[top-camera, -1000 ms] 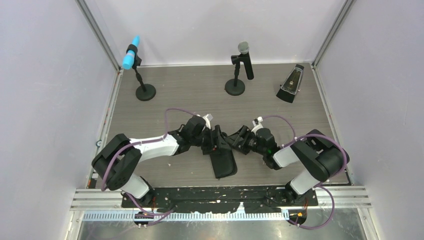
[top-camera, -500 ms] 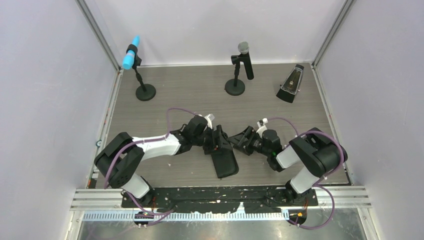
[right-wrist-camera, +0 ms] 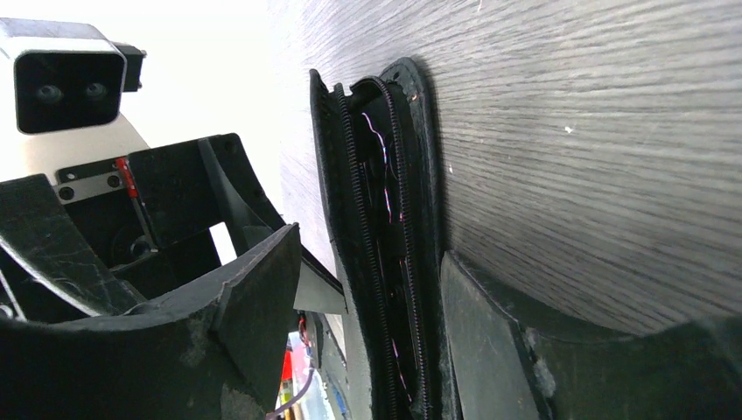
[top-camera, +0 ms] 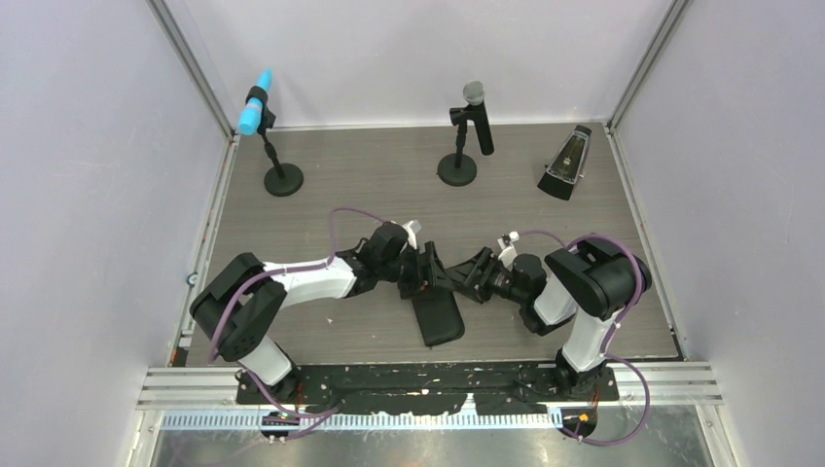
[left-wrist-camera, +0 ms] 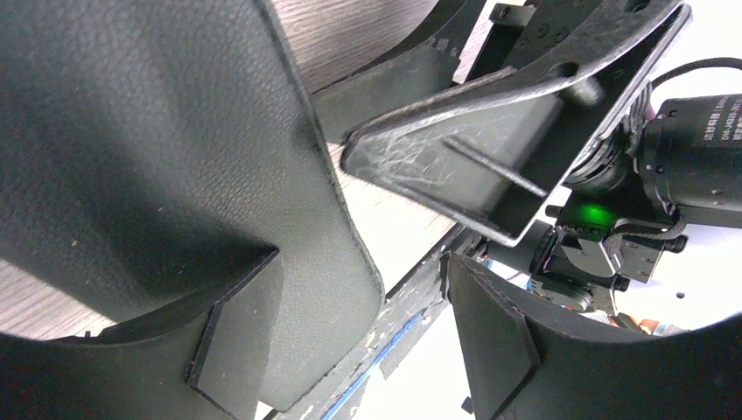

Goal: Sort the hair-cutting tools
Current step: Close the hairdressing tool bag at the center of the board.

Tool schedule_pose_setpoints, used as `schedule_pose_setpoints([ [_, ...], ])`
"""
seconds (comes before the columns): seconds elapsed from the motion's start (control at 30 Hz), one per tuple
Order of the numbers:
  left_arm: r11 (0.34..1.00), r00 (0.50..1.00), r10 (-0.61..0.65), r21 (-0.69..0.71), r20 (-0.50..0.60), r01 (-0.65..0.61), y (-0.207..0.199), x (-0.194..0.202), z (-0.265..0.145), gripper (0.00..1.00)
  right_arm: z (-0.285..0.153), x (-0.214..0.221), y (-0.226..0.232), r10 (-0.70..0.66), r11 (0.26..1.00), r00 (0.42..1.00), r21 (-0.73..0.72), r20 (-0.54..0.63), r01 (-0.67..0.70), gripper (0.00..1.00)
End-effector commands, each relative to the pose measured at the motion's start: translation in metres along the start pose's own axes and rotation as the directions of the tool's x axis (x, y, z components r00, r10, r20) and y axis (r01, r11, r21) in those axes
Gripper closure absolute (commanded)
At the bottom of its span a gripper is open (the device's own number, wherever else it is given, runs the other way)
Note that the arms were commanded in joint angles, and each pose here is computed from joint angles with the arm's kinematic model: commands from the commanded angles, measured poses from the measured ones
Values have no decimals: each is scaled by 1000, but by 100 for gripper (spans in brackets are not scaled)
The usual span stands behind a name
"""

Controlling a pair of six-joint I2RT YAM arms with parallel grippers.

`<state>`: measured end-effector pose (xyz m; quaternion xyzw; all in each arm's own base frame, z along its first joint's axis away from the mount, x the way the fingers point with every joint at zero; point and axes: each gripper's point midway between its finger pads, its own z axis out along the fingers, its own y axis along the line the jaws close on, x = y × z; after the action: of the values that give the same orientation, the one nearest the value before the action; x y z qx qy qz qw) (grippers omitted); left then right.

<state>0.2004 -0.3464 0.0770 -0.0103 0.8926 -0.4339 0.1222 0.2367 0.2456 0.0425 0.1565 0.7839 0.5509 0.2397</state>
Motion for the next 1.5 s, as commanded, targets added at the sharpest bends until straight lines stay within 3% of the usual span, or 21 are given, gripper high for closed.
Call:
schedule_pose_setpoints([
  [0.0, 999, 999, 37, 12, 22, -37, -15, -15, 6, 29, 1, 12, -17, -47, 997, 996, 57, -72, 51, 33],
  [0.1, 999, 999, 40, 6, 17, -40, -16, -17, 10, 28, -1, 14, -30, -68, 988, 993, 131, -93, 80, 37],
  [0.3, 999, 999, 40, 10, 20, -40, -18, -19, 10, 29, -8, 11, -49, -136, 956, 985, 245, -110, 159, 68],
  [0.43, 999, 998, 44, 9, 39, -44, -22, -19, -2, 28, -9, 10, -58, -136, 945, 984, 284, -113, 163, 79],
  [0.6, 996, 994, 50, -73, 95, -43, -11, -18, -29, 27, -7, 12, -62, -123, 945, 985, 288, -121, 153, 83],
  [0.73, 975, 990, 28, -222, 139, 4, 24, -10, -52, 28, -8, 13, -63, -120, 945, 985, 290, -123, 151, 83],
  [0.87, 963, 987, -16, -263, 163, 59, 49, -3, -53, 47, -7, 13, -65, -116, 944, 985, 296, -125, 148, 83],
  [1.03, 964, 991, -49, -254, 125, 80, 52, 2, -37, 58, -7, 16, -68, -100, 945, 987, 299, -129, 135, 84],
  [1.2, 962, 993, -64, -260, 98, 88, 55, 1, -22, 83, -9, 16, -72, -94, 942, 987, 311, -130, 130, 87],
  [1.47, 965, 997, -67, -251, 42, 75, 40, 7, 2, 80, -7, 19, -80, -80, 938, 987, 325, -143, 123, 88],
])
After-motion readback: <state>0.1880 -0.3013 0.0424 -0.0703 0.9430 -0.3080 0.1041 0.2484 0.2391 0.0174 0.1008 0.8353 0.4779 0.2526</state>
